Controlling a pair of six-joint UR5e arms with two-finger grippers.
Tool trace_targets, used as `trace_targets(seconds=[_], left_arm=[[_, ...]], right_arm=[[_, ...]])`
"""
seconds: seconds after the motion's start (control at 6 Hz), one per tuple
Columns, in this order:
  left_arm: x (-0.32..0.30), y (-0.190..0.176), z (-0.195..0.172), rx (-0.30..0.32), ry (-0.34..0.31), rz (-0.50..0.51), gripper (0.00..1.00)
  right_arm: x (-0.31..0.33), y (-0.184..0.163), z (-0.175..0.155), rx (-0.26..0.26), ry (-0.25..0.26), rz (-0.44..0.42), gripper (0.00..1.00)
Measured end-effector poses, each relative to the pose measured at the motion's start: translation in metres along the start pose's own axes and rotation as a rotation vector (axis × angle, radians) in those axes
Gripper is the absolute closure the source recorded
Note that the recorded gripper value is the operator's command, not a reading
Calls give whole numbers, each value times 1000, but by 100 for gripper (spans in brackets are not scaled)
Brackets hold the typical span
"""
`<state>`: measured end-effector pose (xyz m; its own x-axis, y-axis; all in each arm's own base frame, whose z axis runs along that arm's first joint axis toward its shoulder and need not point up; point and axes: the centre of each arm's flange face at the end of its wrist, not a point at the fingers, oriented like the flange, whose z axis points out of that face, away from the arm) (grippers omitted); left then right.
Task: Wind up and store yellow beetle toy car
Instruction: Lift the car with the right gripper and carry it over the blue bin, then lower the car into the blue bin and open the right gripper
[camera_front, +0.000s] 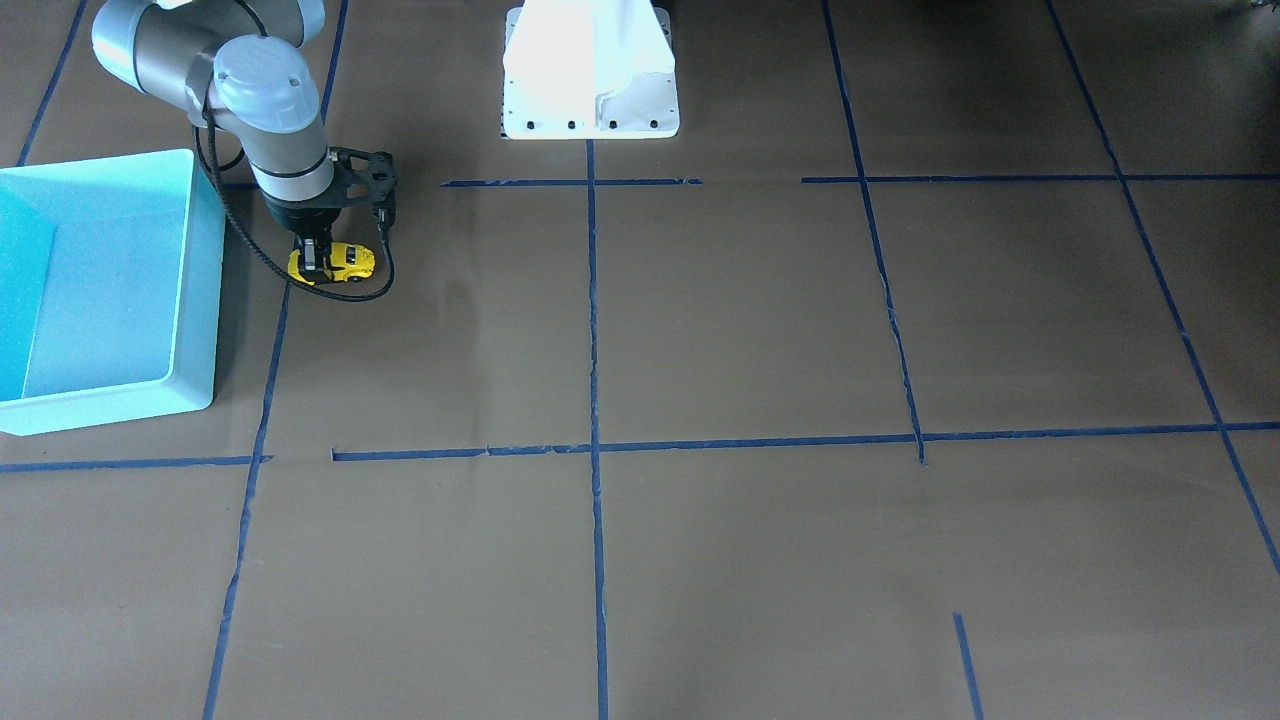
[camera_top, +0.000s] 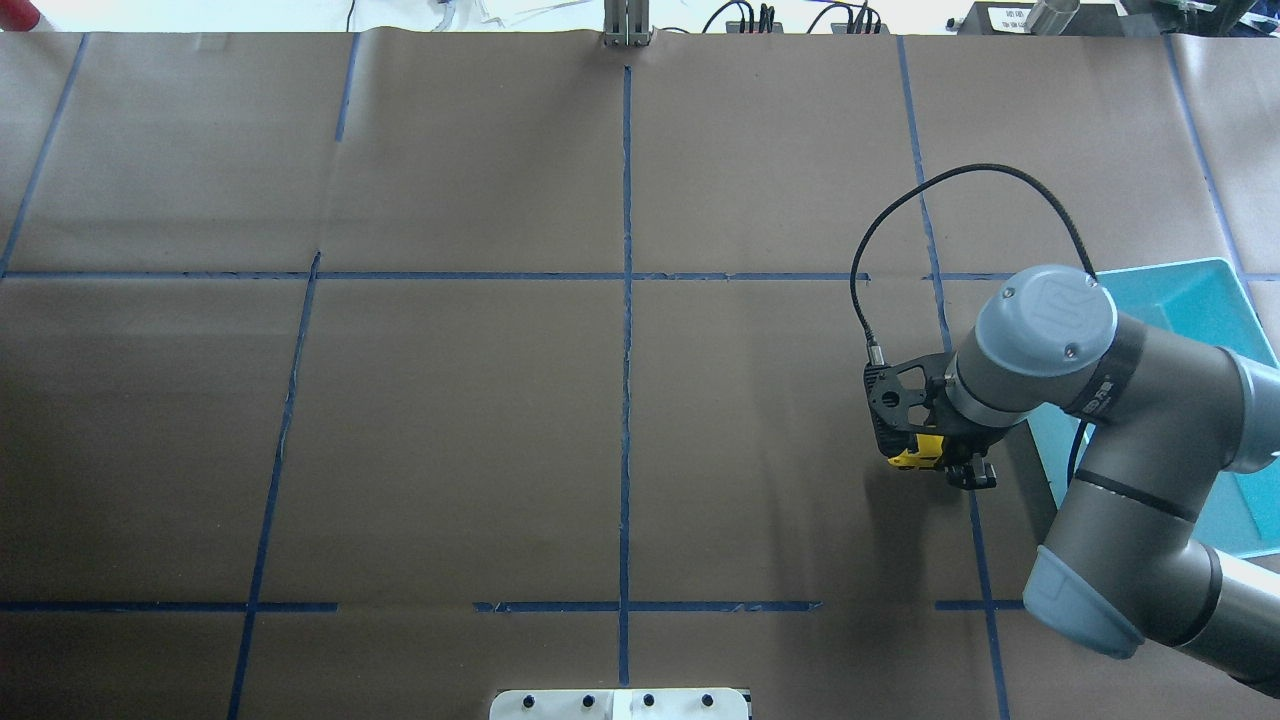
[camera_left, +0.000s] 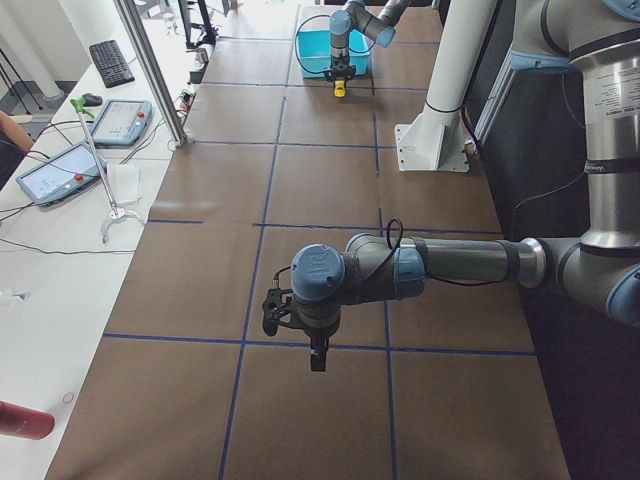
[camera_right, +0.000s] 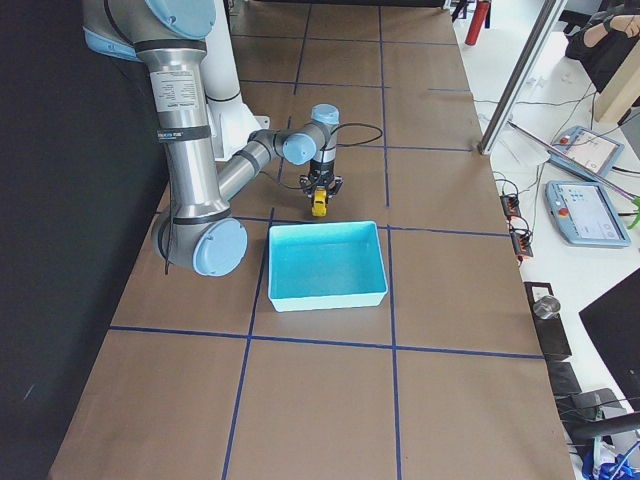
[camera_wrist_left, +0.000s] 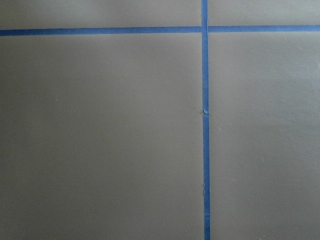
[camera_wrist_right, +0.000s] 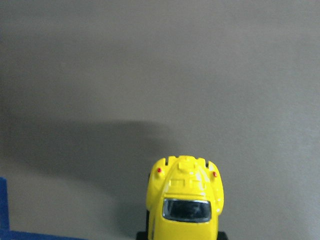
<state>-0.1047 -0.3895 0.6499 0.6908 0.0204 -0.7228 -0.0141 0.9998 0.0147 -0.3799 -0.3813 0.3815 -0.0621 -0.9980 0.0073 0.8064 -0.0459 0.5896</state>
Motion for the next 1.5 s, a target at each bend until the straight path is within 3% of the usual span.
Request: trace_targets(seconds=[0.33, 0.67, 1.17, 1.5], left_arm=[[0, 0, 0, -1, 0, -1, 0], [0, 0, 1, -1, 0, -1, 0], [-2, 1, 2, -4, 1, -4, 0], [-2, 1, 2, -5, 1, -5, 0]], right_arm=[[10, 16, -74, -3, 13, 58, 100], [25, 57, -103, -44, 40, -47, 100], [27, 164, -82, -111, 30, -163, 100], [21, 205, -41, -88, 61, -170, 100]])
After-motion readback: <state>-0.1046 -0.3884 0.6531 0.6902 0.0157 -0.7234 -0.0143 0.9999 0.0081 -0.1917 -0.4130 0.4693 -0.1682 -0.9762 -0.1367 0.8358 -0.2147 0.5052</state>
